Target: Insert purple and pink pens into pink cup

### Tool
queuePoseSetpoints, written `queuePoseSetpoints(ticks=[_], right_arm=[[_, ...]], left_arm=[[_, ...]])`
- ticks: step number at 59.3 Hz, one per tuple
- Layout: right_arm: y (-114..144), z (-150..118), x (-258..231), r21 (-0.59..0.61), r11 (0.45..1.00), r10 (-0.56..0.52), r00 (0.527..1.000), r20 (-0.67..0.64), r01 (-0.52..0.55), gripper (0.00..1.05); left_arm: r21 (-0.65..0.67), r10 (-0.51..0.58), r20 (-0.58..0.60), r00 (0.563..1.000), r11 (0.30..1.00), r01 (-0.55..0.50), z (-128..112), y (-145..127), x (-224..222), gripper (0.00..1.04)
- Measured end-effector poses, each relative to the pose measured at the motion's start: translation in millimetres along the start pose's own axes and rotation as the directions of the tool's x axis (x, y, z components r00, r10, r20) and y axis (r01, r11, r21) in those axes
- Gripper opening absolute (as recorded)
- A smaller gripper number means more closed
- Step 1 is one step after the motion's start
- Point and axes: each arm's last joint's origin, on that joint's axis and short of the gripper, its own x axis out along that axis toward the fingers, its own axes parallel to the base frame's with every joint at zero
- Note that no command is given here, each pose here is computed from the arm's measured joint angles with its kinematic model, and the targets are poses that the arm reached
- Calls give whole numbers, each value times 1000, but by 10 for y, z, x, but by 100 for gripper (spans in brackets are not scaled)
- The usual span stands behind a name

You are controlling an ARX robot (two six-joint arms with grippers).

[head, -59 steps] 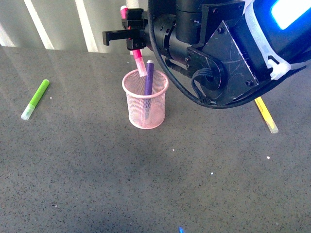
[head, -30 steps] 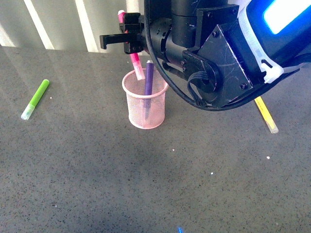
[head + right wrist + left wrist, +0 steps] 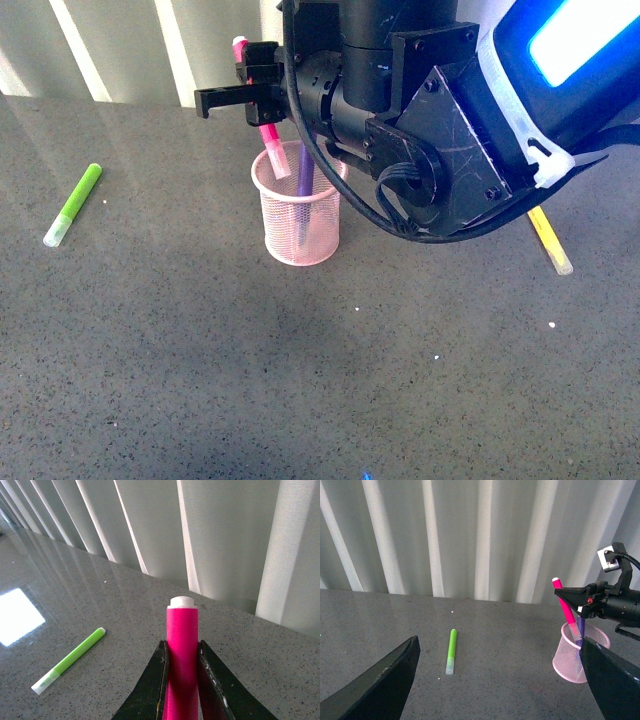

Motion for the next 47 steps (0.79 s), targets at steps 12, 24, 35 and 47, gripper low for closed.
queuePoseSetpoints(ticks=[12,24,35,47], right_arm=[[-11,-51,-22,-14,1000,-29,999,-22,28,16],[-23,-96,-50,-16,998,-68,997,-33,67,55],[-14,-55,-124,-8,995,-97,995,-34,97,87],[-43,388,-350,-13,960,-279,960,-18,279,97]], left_arm=[[0,0,0,1000,1000,0,0,0,0,98],[0,0,0,1000,1000,0,0,0,0,98],[0,0,0,1000,1000,0,0,0,0,98],[0,0,0,1000,1000,0,0,0,0,98]])
